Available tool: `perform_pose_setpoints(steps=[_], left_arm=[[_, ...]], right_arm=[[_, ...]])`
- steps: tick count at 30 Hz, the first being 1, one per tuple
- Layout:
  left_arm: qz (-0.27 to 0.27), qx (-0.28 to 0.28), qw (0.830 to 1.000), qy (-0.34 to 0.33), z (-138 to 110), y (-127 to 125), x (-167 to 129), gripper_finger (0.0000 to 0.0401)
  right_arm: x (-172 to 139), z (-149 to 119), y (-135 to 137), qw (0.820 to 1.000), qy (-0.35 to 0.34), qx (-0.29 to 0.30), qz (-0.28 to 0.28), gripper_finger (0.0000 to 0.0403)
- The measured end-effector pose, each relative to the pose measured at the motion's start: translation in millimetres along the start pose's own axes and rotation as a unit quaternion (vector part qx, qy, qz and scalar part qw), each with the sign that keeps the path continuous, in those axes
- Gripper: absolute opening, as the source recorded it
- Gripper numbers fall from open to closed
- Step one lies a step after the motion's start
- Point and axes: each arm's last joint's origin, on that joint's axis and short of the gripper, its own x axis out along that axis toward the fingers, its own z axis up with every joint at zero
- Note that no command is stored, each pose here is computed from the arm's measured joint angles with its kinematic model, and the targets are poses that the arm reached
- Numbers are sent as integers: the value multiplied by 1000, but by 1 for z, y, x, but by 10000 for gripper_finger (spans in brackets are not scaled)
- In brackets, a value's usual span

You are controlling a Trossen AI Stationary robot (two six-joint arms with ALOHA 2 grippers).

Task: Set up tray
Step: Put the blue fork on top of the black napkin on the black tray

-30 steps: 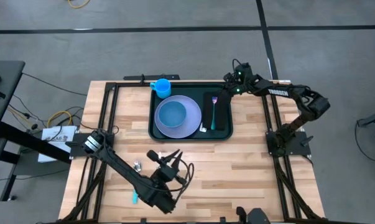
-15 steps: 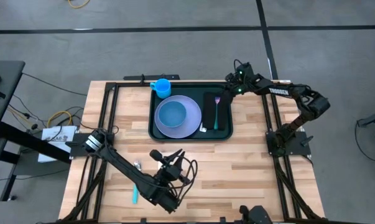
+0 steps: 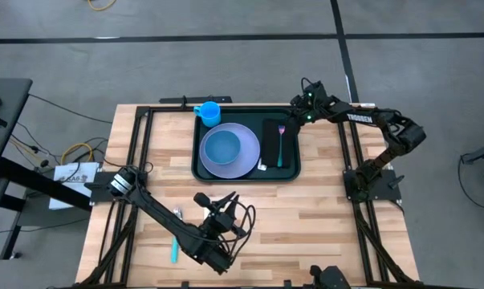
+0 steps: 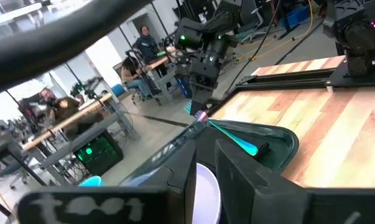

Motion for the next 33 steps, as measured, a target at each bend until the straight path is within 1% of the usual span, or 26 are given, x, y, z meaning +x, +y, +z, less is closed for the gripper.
perform_pose_setpoints(steps=[2, 3, 6, 8, 9, 11, 14, 16, 19, 20, 21, 22, 24, 25, 26, 27, 28, 29, 31, 33], left_arm=[[-6, -3, 1000, 14, 0, -2, 2, 51], [-11, 4, 1000, 25, 0, -3, 3, 51], [-40, 40, 997, 52, 4, -14, 6, 51], [-72, 68, 993, 60, 11, -24, 8, 51], [-96, 79, 990, 63, 16, -29, 9, 51], [-171, 96, 979, 64, 26, -40, 12, 51], [-304, 109, 946, 31, 43, -51, 14, 51], [-359, 114, 926, 3, 54, -50, 14, 51], [-400, 102, 910, -31, 77, -32, 11, 51], [-421, 95, 901, -43, 85, -25, 9, 51], [-447, 89, 888, -57, 94, -17, 8, 51], [-479, 84, 871, -74, 101, -8, 6, 51], [-549, 74, 826, -108, 114, 9, 6, 51], [-575, 72, 807, -117, 118, 21, 6, 51], [-597, 63, 790, -125, 122, 33, 9, 51], [-609, 54, 780, -132, 122, 45, 13, 51], [-617, 44, 774, -131, 119, 57, 20, 51], [-619, 29, 775, -126, 113, 67, 28, 51], [-607, 2, 788, -98, 90, 86, 43, 51], [-587, -30, 805, -80, 64, 107, 52, 51]], right_arm=[[0, 0, 0, 1000, 0, 0, 0, 0], [0, 0, 0, 1000, 0, 0, 1, 0], [0, 0, 0, 1000, 0, 0, 2, 0], [0, 0, 0, 1000, 0, 0, 5, 0], [0, 0, 1, 1000, 0, 0, 9, 0], [0, 0, 1, 1000, 0, 0, 17, 0], [0, 0, 1, 1000, 0, 0, 23, 0], [0, 0, 2, 1000, 0, 0, 30, 0], [0, 0, 2, 999, 0, -3, 40, 0], [0, 0, 2, 999, 0, -4, 41, 0], [0, 0, 2, 999, 0, -4, 41, 0], [0, 0, 2, 999, -1, -5, 41, 0], [0, 0, 2, 999, -2, -5, 40, 0], [-1, 0, 2, 999, -2, -4, 40, 0], [-1, 0, 1, 999, -2, -4, 40, 0], [-1, 0, 1, 999, -2, -3, 40, 0], [-1, 0, 1, 999, 0, -2, 39, 0], [-1, -1, 1, 999, 1, 0, 40, 0], [-1, -1, 1, 999, 3, 1, 40, 0], [-1, -1, 1, 999, 3, 1, 40, 0]])
